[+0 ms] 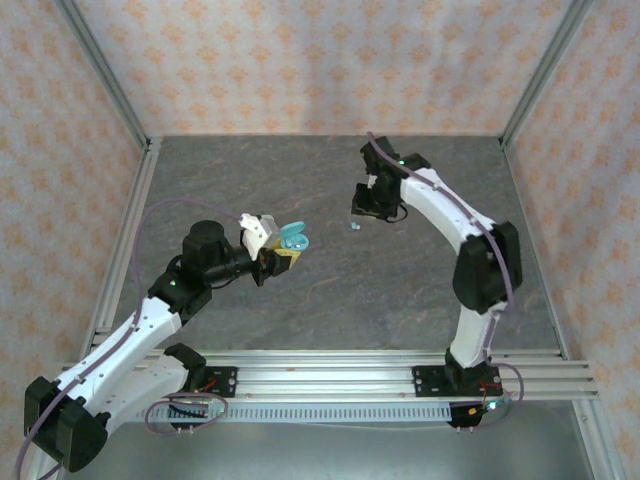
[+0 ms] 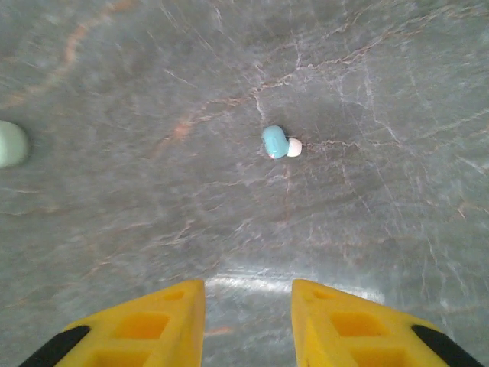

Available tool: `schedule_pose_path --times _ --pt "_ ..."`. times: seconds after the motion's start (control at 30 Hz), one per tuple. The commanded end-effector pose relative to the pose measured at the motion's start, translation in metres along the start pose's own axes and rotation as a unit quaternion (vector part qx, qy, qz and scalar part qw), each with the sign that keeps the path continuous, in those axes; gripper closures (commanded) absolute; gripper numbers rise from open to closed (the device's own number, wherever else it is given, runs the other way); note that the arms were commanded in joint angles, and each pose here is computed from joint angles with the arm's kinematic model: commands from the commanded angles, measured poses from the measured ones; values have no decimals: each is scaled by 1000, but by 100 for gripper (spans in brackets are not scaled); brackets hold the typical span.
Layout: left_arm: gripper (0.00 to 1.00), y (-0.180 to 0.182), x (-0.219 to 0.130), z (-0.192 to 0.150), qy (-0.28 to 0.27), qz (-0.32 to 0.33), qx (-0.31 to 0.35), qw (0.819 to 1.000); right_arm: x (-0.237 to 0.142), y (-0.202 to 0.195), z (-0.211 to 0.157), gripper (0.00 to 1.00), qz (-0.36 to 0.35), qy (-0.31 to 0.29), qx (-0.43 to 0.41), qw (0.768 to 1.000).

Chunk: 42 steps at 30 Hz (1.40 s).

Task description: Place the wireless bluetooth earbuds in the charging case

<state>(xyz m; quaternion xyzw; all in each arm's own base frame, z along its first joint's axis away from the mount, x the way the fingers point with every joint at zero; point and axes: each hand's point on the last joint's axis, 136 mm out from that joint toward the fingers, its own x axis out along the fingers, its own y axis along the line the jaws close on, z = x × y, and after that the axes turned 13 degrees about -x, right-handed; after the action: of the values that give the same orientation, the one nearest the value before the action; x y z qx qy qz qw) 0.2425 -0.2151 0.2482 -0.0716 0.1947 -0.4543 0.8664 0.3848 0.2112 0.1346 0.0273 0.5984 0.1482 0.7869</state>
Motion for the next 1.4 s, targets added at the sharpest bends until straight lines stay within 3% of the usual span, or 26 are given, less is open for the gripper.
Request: schedule_pose_path --times 0.0,0.4,1.37 --pt "100 3 1 -3 0 11 -4 1000 12 3 12 67 -18 1 -44 999" --pt "100 13 11 -11 14 22 -16 1000 63 -14 24 68 -148 70 -160 973" --pt "100 15 9 -17 28 29 -15 999 113 -23 10 70 -163 126 -187 961"
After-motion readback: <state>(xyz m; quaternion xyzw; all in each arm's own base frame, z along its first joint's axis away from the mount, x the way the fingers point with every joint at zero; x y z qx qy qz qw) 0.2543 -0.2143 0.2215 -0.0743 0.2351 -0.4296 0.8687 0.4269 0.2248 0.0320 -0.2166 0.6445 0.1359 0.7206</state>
